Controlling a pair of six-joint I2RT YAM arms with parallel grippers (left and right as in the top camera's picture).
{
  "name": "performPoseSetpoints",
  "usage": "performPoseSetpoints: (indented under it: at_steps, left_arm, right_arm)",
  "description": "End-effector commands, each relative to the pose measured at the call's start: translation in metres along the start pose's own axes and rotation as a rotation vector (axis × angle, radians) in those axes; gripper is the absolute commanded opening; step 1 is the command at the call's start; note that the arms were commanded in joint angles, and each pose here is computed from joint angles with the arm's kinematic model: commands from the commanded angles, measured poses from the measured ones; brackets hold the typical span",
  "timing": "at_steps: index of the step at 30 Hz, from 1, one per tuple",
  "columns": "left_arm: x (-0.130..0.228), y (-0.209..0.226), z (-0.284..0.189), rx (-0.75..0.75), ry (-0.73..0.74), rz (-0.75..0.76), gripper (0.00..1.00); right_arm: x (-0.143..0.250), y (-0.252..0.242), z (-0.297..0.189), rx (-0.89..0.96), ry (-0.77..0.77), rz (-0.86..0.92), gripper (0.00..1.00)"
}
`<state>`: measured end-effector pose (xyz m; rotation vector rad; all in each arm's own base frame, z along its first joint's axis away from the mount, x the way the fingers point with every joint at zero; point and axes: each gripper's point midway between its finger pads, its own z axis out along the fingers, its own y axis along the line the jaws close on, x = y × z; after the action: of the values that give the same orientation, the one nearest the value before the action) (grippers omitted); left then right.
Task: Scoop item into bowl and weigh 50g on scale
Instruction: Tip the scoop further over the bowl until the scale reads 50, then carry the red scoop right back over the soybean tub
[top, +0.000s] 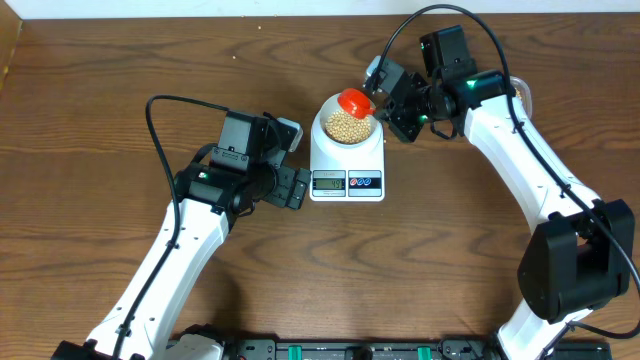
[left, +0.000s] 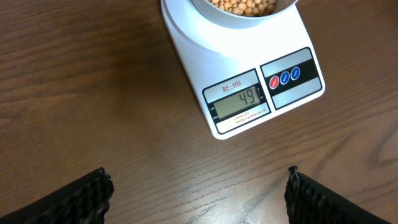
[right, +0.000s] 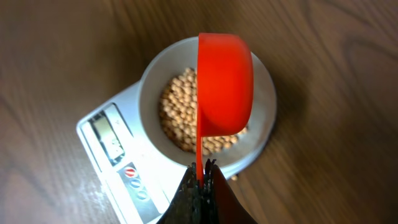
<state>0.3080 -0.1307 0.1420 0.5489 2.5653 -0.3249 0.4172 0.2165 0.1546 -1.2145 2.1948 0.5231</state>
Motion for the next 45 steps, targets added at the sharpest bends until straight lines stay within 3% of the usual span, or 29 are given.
performPoseSetpoints:
  at_steps: [1,35,45]
  left_arm:
    - [0.002,0.000,0.001,0.007,0.005,-0.001,0.91]
    - [0.002,0.000,0.001,0.007,0.005,-0.001,0.91]
    - [0.002,0.000,0.001,0.007,0.005,-0.001,0.91]
  right_arm:
    - [-0.020,0.010,-0.015,-0.070,-0.088,0.075,0.01]
    - [-0.014,0.000,-0.021,-0.061,-0.088,0.127,0.01]
    - [-0.021,0.000,-0.043,-0.208,-0.212,0.220,0.01]
